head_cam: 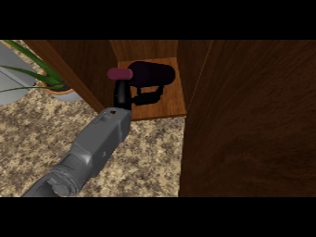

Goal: Pick up the wine, place it into the cabinet and close the cabinet

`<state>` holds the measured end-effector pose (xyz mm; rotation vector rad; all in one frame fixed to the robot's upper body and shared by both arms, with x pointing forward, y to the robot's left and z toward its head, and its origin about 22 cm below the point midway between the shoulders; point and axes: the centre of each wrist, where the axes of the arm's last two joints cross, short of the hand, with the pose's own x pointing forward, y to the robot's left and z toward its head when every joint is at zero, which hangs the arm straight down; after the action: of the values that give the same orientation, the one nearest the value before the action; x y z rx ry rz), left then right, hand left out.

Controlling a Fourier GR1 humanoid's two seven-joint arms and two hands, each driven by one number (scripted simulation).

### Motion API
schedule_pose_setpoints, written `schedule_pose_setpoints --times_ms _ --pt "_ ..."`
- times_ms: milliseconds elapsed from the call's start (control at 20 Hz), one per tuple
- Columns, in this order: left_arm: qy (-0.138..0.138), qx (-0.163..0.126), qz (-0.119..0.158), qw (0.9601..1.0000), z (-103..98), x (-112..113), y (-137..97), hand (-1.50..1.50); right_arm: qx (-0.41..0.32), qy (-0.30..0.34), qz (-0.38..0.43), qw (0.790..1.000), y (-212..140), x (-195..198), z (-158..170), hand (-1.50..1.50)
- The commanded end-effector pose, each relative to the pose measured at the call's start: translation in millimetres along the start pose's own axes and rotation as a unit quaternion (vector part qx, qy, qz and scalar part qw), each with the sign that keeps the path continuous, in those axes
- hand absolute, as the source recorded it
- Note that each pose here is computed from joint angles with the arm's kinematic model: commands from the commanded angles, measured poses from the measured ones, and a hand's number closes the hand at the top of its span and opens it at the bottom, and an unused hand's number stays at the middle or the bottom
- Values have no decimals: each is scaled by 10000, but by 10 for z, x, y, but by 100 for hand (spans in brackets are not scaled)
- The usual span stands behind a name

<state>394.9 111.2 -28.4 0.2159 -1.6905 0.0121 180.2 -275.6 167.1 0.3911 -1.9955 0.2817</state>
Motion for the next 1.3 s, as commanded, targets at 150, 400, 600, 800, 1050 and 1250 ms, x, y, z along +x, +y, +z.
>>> schedule_pose_setpoints --times_ms 150,400,600,800,1050,1250 --pt "-162 42 104 9998 -169 211 -52 150 -53 11 -11 10000 -72 -52 10 -150" --pt "-170 20 16 9999 -294 327 -2 150 -10 -19 45 10000 -22 81 20 -150" --pt "-157 118 -133 9997 -250 272 -21 150 -32 34 -24 10000 6 4 58 -150" --pt "-351 178 -318 9987 -335 341 49 150 70 -4 -31 10000 34 -3 3 -150" --pt "-397 334 -295 9982 -499 531 130 150 41 35 74 10000 13 26 49 -150" --pt "-347 485 -564 9966 -512 567 98 150 105 -6 46 9999 44 146 39 -150"
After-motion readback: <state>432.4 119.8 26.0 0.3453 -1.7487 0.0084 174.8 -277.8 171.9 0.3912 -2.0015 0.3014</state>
